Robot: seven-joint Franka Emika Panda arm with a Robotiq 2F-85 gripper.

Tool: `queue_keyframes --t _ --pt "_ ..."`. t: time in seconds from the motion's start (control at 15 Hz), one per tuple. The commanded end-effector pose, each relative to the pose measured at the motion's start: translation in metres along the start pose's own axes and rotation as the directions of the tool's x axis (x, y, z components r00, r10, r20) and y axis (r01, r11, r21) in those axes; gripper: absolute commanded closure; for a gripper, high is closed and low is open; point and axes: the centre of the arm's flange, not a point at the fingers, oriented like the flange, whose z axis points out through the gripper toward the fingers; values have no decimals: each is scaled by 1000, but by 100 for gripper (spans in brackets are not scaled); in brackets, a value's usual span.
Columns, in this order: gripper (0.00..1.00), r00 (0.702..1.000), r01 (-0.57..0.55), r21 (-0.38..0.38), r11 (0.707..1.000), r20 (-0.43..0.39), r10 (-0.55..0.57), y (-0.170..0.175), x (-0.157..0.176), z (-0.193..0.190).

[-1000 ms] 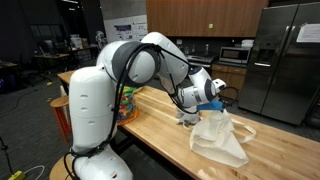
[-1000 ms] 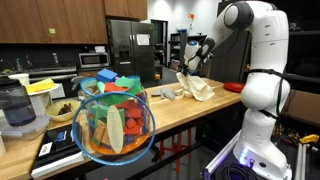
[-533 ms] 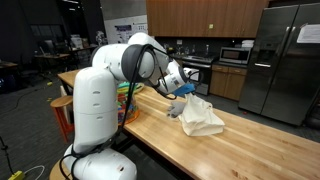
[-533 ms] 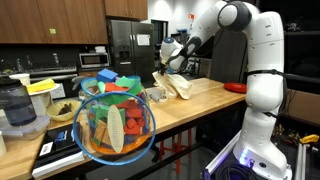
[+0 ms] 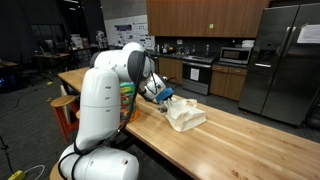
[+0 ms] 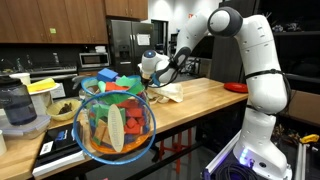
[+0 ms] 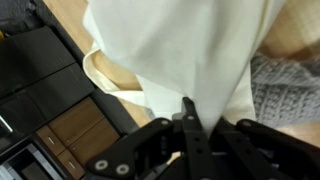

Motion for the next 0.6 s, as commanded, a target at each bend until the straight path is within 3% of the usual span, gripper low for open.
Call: queue_keyframes --t 0.0,0.13,0.53 --pt "99 992 91 40 995 79 -94 -52 -34 40" --pt "99 984 68 93 993 156 -82 -67 -68 71" --pt "99 965 -107 85 991 248 83 -21 -129 85"
